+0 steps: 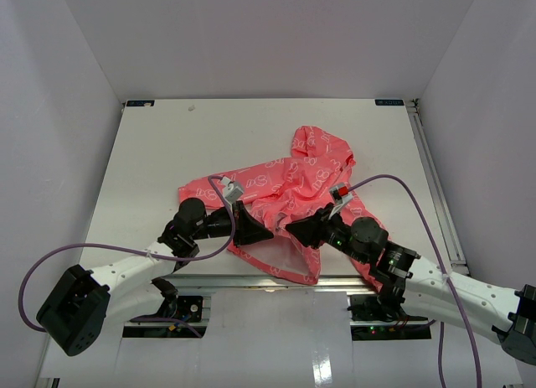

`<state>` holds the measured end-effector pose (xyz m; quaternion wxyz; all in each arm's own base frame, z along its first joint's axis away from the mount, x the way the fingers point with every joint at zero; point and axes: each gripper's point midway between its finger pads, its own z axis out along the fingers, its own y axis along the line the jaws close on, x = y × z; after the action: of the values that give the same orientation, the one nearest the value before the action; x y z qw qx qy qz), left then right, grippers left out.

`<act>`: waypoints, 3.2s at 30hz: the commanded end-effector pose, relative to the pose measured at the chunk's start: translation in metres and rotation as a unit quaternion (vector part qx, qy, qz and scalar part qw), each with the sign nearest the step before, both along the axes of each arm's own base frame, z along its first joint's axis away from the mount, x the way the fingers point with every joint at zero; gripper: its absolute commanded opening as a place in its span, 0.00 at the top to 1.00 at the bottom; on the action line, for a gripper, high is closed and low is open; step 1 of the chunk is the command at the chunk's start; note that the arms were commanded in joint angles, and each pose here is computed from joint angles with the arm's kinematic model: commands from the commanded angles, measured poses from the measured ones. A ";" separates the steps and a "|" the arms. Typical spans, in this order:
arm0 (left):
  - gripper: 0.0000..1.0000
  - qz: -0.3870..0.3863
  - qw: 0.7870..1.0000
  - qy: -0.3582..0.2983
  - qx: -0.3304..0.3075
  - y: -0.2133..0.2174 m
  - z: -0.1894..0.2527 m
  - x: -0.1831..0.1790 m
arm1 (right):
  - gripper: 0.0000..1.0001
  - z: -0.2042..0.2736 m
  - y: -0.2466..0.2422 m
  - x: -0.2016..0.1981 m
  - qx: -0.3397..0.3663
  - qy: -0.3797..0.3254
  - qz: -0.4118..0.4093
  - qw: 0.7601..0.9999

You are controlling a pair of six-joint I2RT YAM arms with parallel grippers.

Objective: Zip up the jacket

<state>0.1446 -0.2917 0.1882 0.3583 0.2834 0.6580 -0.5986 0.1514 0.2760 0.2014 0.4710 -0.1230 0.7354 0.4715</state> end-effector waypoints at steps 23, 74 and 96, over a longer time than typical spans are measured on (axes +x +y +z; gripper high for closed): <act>1.00 -0.001 1.000 -0.022 -0.011 -0.001 0.010 0.002 | 0.66 0.026 0.008 -0.005 0.044 -0.021 0.024 0.999; 1.00 0.006 1.000 0.008 0.020 -0.003 -0.005 0.008 | 0.92 0.027 0.004 0.028 -0.066 -0.118 -0.020 0.991; 1.00 0.000 0.995 0.083 0.051 -0.004 -0.021 0.004 | 0.92 0.011 0.015 0.056 -0.236 -0.257 0.004 0.937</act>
<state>0.1543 -0.2947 0.1562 0.3054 0.2489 0.7172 -0.5748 0.1810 0.2943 0.1787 0.5425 -0.3473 0.7019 0.3041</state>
